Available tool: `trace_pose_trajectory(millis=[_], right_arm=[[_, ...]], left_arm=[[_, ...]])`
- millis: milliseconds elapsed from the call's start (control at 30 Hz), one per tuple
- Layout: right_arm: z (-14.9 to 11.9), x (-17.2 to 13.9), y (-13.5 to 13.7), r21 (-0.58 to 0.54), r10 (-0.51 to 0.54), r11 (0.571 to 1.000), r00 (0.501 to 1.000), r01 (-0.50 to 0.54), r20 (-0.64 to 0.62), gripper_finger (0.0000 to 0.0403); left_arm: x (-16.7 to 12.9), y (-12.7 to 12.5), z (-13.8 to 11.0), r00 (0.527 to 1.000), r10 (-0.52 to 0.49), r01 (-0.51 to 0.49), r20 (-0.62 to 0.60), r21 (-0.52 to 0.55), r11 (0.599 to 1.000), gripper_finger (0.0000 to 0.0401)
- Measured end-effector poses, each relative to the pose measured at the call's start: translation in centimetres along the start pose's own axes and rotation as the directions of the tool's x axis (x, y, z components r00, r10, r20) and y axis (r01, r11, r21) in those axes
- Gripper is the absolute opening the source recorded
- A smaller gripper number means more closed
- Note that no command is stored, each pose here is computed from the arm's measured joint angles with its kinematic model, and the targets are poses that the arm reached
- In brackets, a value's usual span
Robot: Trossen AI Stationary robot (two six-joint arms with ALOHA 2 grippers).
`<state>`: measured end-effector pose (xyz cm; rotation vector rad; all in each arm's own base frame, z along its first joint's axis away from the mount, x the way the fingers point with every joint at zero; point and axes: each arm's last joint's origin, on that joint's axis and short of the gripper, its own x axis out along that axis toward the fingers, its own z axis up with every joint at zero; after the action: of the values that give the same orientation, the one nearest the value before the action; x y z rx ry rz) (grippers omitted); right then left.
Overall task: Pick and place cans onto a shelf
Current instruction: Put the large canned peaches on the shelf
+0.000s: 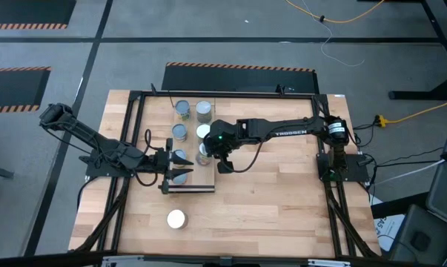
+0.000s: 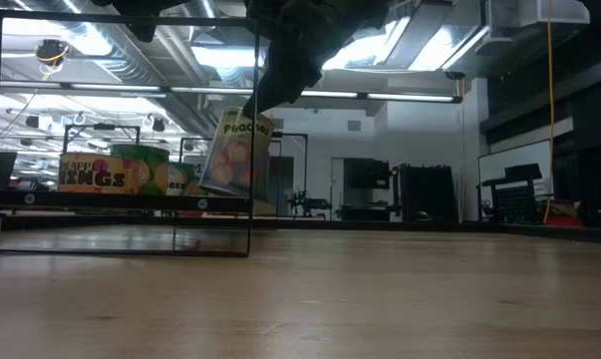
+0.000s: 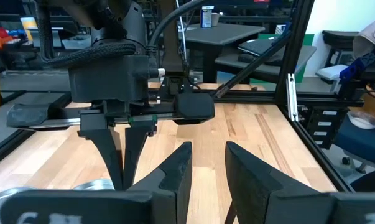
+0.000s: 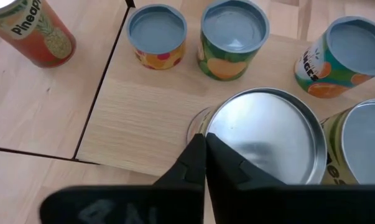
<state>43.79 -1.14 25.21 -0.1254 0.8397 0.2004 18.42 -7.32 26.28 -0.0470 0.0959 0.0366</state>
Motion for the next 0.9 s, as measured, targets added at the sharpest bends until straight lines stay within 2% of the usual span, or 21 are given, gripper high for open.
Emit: trace_pose_trajectory(millis=[233, 700, 900], right_arm=[[0.0, 0.1, 0.0, 0.001, 0.000, 1.000, 1.000, 0.000, 0.000, 0.0035], [0.0, 0.0, 0.0, 0.000, -0.001, 1.000, 1.000, 0.001, 0.004, 0.0039], [0.5, -1.5, 0.1, -0.005, -0.006, 1.000, 1.000, 0.006, 0.027, 0.0039]], left_arm=[[0.0, 0.0, 0.0, 1.000, 0.000, 0.000, 0.000, -0.001, 1.000, 0.0089], [0.0, 0.0, 0.0, 1.000, 0.000, 0.000, 0.000, -0.003, 1.000, 0.0089], [0.0, 0.0, 0.0, 1.000, -0.001, 0.001, 0.000, -0.003, 1.000, 0.0089]])
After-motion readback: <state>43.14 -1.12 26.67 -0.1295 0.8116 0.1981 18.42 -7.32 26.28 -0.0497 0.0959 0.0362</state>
